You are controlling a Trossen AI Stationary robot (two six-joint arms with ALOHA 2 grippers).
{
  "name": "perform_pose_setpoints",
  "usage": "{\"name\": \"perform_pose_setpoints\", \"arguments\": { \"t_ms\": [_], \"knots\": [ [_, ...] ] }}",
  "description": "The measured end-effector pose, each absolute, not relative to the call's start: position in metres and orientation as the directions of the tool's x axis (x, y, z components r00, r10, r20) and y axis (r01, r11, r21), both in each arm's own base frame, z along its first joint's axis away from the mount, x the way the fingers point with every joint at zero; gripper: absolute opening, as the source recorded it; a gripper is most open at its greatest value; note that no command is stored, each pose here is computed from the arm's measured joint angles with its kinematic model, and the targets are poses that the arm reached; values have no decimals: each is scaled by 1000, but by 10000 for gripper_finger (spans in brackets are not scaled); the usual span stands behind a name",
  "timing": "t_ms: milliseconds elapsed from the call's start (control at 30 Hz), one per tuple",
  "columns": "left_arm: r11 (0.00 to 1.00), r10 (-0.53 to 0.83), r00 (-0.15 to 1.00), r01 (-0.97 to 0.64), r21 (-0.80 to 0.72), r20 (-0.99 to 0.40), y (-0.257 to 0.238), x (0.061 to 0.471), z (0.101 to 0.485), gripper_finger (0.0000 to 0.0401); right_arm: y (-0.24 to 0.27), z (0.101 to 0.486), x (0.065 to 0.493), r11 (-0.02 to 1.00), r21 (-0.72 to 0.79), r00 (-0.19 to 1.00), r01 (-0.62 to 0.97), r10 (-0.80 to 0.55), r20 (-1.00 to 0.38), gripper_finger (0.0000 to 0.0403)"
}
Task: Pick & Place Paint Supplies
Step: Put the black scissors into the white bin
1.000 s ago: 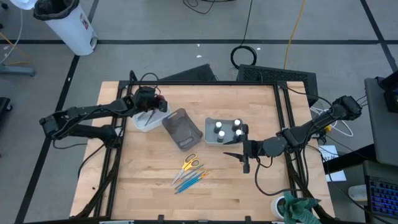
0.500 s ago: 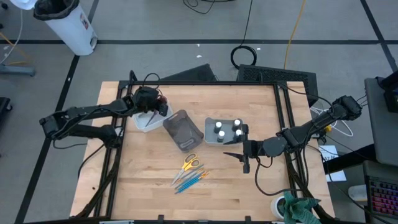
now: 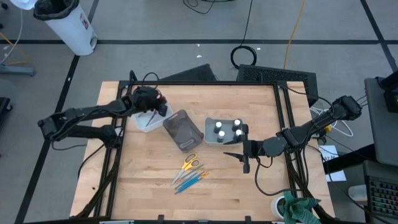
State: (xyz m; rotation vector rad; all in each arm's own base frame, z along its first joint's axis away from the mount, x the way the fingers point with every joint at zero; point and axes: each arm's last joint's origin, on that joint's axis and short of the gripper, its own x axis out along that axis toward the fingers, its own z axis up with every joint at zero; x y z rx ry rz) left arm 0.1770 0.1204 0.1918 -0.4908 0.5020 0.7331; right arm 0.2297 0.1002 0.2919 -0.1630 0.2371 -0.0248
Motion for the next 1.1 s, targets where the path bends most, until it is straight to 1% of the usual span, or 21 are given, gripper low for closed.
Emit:
{"name": "perform_pose_setpoints", "arguments": {
  "t_ms": [133, 200, 267, 367, 400, 533, 667, 767, 967, 1100],
  "knots": [
    [650, 516, 661, -716, -255, -545, 117, 173, 202, 50, 100, 292, 230, 987, -163, 972, 5, -43, -232, 146],
    [653, 526, 673, -712, -260, -520, 115, 169, 208, 55, 100, 292, 230, 986, -164, 972, 5, -43, -233, 146],
    [659, 519, 689, -700, -277, -507, 112, 166, 213, 47, 100, 292, 230, 986, -164, 971, 5, -44, -234, 146],
    [671, 472, 717, -669, -319, -512, 107, 161, 216, 26, 100, 292, 230, 986, -164, 971, 5, -44, -234, 146],
    [670, 458, 718, -667, -327, -524, 105, 159, 216, 26, 100, 292, 230, 986, -164, 971, 5, -44, -234, 146],
    [647, 431, 689, -686, -332, -583, 98, 156, 212, 26, 100, 292, 230, 987, -163, 971, 5, -44, -234, 146],
    [628, 437, 648, -717, -304, -624, 93, 155, 208, 46, 100, 292, 230, 987, -163, 971, 5, -44, -234, 146],
    [620, 439, 636, -726, -298, -635, 91, 157, 206, 51, 100, 292, 230, 987, -163, 971, 5, -44, -234, 146],
    [630, 433, 633, -722, -287, -642, 88, 159, 205, 49, 100, 292, 230, 987, -163, 971, 5, -44, -233, 146],
    [627, 455, 614, -735, -256, -645, 87, 159, 204, 71, 100, 292, 230, 987, -162, 972, 5, -43, -233, 146]
  ]
}}
